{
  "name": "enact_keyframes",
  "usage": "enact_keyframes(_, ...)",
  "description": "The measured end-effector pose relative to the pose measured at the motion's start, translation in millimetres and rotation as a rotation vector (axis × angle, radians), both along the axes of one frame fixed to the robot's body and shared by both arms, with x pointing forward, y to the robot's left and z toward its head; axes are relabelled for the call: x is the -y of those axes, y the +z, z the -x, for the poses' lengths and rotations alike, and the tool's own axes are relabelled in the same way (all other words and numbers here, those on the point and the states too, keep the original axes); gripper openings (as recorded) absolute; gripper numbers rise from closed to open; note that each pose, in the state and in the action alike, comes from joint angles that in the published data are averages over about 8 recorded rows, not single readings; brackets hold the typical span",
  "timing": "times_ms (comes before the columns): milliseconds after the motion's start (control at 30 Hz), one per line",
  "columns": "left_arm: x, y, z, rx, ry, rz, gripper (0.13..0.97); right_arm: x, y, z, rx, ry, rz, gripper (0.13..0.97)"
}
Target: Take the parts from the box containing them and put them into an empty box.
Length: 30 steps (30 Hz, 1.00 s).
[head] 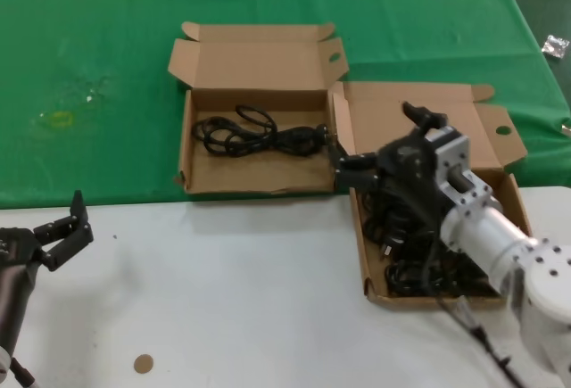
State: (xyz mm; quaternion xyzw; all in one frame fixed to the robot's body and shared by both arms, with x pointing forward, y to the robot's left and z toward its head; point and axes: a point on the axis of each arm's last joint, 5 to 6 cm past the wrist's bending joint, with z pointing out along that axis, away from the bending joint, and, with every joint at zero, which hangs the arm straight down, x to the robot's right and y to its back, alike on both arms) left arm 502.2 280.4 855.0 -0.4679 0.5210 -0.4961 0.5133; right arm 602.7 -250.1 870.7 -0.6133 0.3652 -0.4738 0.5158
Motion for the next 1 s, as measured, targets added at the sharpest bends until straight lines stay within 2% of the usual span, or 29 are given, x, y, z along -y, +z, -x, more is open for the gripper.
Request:
enact_keyframes(200, 0.0, 0.0, 0.0, 0.000, 0.000, 0.000, 0.942, 8, -8, 26, 0.006, -0.071, -0.046, 0.966)
enact_keyframes(600, 0.0, 0.0, 0.0, 0.000, 0.000, 0.000, 0.966, 25, -15, 77, 0.014, -0.206, -0.118, 0.966)
enact_keyframes(1000, 0.0, 0.0, 0.0, 0.000, 0.000, 0.000, 0.966, 27, -15, 83, 0.015, -0.223, -0.126, 0.966)
